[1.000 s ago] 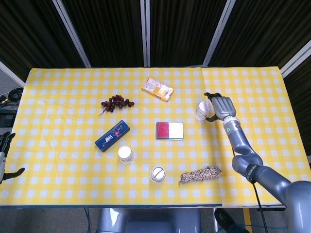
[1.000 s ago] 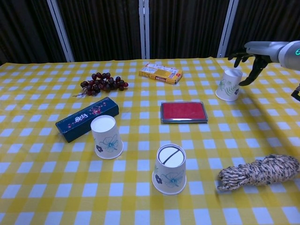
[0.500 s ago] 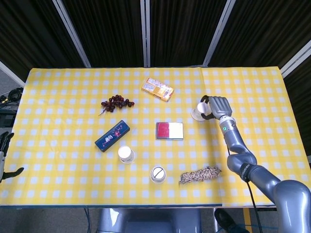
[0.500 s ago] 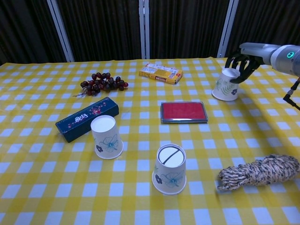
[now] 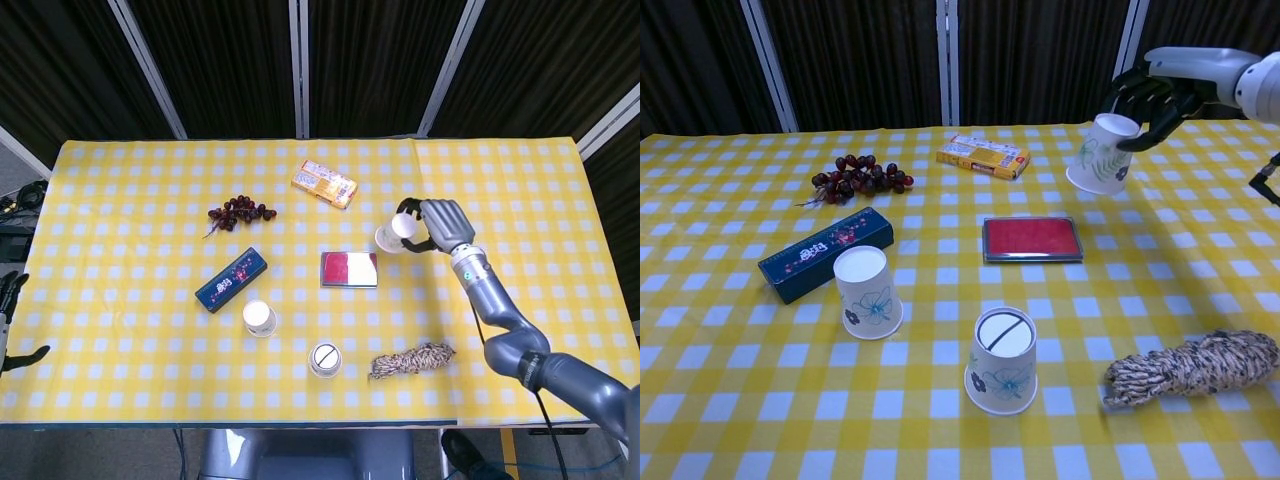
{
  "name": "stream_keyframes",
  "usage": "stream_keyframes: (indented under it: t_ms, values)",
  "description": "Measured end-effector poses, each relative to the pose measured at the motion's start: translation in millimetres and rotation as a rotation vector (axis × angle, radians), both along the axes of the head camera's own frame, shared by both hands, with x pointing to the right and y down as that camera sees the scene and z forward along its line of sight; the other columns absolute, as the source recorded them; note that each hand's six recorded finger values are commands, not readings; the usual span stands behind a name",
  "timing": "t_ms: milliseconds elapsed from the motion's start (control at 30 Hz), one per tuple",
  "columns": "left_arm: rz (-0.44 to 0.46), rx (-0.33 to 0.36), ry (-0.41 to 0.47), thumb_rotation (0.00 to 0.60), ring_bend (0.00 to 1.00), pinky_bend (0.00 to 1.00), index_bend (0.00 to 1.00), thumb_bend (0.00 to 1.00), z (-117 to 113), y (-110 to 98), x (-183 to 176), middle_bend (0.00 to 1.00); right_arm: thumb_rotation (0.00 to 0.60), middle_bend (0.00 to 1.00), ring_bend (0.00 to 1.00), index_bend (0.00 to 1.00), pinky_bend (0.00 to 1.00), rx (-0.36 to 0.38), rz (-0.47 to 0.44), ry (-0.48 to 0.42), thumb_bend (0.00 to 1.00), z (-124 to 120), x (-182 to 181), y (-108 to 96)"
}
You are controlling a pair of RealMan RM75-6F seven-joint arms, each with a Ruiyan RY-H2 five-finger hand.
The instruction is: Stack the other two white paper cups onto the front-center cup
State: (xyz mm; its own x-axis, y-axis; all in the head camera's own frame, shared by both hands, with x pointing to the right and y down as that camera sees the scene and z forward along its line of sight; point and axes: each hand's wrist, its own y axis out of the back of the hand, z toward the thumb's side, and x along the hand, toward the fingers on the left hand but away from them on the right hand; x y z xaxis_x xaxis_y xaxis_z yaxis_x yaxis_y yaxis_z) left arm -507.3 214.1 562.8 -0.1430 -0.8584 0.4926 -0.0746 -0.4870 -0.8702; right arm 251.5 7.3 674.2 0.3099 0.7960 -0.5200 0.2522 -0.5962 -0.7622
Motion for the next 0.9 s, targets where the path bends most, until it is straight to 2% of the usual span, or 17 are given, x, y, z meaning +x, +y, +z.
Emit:
stream_keyframes:
  t_ms: [167,367,633,900]
  values:
    - [0.008,0.002,0.018,0.600,0.00,0.00,0.00,0.00,-1.9,0.0,2.9,0.00,0.600,0.48,0.43,0.43,0.44,-0.002,-0.124,-0.070,0.23,-42.6,-16.8,30.8]
    - [0.010,0.007,0.031,0.600,0.00,0.00,0.00,0.00,-4.8,0.3,4.2,0.00,0.600,0.48,0.43,0.43,0.44,0.010,-0.318,-0.091,0.23,-81.5,-32.9,80.0]
    - [0.002,0.014,0.038,0.600,0.00,0.00,0.00,0.00,-8.5,0.3,2.0,0.00,0.600,0.48,0.43,0.44,0.44,0.030,-0.487,-0.107,0.23,-93.6,-65.0,115.8]
    - [-0.002,0.017,0.038,0.600,0.00,0.00,0.00,0.00,-9.8,-2.3,-1.3,0.00,0.600,0.48,0.43,0.43,0.44,0.039,-0.571,-0.122,0.23,-92.1,-96.0,133.1]
